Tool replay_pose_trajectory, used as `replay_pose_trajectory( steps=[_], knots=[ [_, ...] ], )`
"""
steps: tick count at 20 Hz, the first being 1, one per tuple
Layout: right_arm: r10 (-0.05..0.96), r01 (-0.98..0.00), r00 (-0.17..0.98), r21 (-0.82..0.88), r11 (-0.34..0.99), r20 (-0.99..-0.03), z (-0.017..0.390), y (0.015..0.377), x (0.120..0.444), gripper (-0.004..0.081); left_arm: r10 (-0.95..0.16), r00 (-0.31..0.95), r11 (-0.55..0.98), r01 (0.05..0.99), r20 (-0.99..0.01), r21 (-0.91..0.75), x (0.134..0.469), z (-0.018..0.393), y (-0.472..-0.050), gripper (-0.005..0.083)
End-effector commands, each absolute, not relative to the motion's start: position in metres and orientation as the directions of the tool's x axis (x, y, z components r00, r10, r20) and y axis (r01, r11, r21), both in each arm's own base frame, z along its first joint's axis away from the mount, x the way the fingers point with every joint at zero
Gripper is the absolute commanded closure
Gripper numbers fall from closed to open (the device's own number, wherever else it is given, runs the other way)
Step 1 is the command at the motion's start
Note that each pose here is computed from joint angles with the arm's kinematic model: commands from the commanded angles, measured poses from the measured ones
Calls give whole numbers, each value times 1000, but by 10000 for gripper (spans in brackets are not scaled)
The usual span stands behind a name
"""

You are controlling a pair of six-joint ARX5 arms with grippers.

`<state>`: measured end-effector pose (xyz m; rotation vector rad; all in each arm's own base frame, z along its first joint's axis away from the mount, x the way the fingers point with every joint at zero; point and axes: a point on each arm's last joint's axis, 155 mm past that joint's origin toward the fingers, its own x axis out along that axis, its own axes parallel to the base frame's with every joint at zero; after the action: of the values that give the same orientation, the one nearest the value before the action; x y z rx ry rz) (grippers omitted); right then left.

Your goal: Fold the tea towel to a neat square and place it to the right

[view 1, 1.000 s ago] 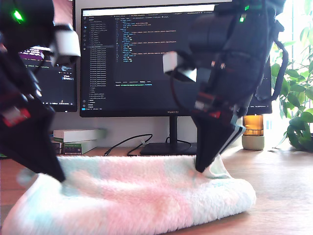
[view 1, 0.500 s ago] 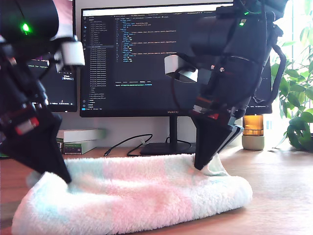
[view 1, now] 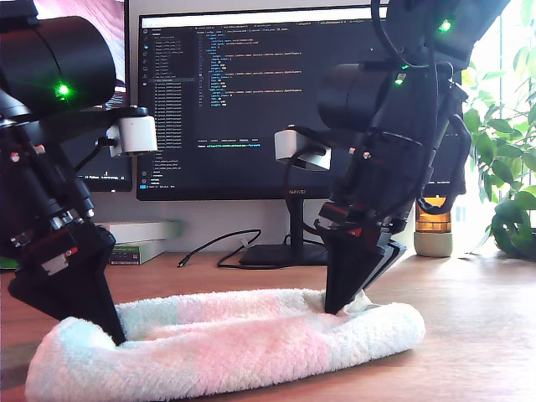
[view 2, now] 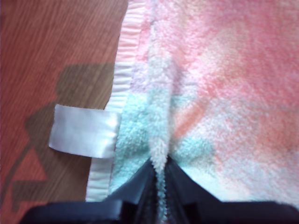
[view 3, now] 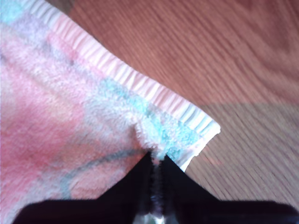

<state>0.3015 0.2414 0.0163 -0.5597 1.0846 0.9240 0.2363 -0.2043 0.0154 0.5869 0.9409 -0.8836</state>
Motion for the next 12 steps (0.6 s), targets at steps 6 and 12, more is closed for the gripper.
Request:
replay_pose_trajectory(
  steps=[6, 12],
  knots=[
    [314, -844, 123, 68, 533, -941, -6, 235, 296, 649, -334, 343, 556, 824, -878, 111, 248, 10, -193, 593],
    [316, -844, 130, 63, 533, -940, 22, 243, 309, 639, -327, 338, 556, 824, -883, 109, 249, 14, -193, 594]
  ],
)
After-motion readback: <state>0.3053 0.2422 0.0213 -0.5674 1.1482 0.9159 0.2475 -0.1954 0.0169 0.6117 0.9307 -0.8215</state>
